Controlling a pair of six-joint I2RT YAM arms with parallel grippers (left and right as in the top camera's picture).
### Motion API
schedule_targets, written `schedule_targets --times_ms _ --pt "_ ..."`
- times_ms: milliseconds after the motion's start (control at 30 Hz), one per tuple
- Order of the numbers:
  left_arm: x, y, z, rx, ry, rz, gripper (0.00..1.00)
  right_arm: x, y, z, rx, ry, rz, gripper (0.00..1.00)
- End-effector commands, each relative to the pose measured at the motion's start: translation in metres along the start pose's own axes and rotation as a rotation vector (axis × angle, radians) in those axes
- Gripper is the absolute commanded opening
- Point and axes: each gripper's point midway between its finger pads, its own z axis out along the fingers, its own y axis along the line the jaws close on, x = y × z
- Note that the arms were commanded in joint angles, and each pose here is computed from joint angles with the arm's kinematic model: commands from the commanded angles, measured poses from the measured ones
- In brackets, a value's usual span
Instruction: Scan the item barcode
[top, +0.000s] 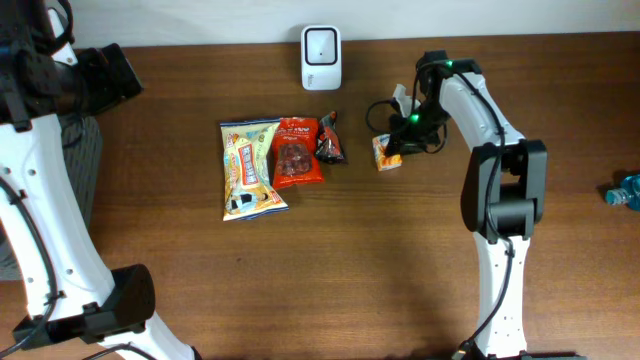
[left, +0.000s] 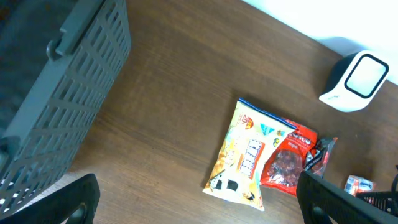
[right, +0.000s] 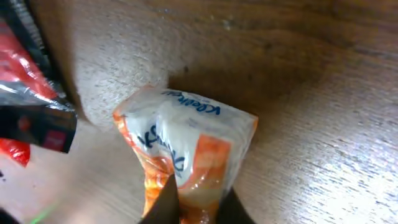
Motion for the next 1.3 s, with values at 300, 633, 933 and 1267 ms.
schedule_targets --times_ms 300,633,933,1267 --pt "-0.001 0.002 -0.002 -0.006 -0.007 0.006 0.99 -0.004 0.147 -0.082 -0.907 -0.147 -0.225 0.04" --pt "-0.001 0.002 -0.002 -0.006 -0.007 0.006 0.99 0.005 0.199 -0.077 -1.018 -0.189 -0.431 0.04" --pt "-0.001 0.002 -0.002 -0.006 -0.007 0.006 0.99 -0.034 0.162 -0.033 -0.651 -0.127 -0.188 0.04" --pt "-0.001 0.002 -0.002 -0.006 -0.007 0.006 0.99 -0.189 0.148 -0.130 0.689 -0.914 -0.509 0.04"
